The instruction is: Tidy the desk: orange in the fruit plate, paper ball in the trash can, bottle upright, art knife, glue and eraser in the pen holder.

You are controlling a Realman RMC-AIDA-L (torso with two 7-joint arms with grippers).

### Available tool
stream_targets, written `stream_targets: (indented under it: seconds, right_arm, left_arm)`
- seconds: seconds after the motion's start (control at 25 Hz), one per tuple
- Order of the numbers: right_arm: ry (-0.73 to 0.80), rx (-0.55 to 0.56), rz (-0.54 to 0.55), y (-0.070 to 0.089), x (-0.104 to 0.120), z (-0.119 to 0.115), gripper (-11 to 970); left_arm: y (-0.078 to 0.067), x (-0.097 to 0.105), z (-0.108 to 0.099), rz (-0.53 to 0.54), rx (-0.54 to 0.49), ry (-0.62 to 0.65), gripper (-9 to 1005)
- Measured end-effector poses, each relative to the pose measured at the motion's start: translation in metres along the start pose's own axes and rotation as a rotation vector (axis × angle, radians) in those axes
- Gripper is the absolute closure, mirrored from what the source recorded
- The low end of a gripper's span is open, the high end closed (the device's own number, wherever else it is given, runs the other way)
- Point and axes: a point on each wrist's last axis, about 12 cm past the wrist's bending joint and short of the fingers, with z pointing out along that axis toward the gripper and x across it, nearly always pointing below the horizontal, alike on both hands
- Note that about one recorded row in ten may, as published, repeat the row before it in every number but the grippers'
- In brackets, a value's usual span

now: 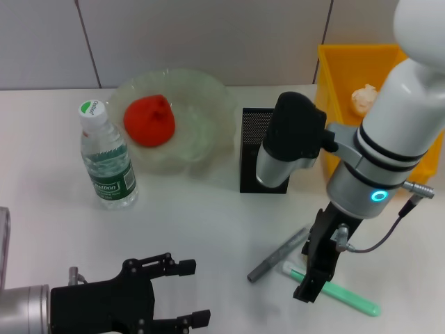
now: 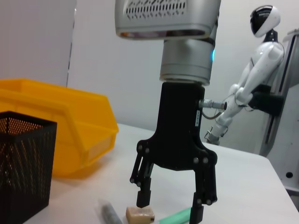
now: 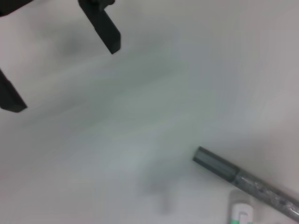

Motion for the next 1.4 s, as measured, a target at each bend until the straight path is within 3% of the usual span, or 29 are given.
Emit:
stream_targets:
  seconds: [0.84, 1.28, 1.4]
  right_arm:
    - [0.017, 0.033, -0.042, 0.002, -0.005, 0.020, 143]
    - [0.013, 0.031, -0.052, 0.003, -0.006, 0.023, 236]
    - [0.014, 0.032, -0.055, 0.004, -0.006, 0.024, 330]
  left_arm:
    - [0.000, -0.001, 0.000, 0.005, -0.002, -0.004, 209]
    - [0.000, -0.001, -0.001, 0.006, -0.002, -0.012, 209]
    - [0.000, -0.001, -0.001, 0.005, -0.002, -0.014, 209]
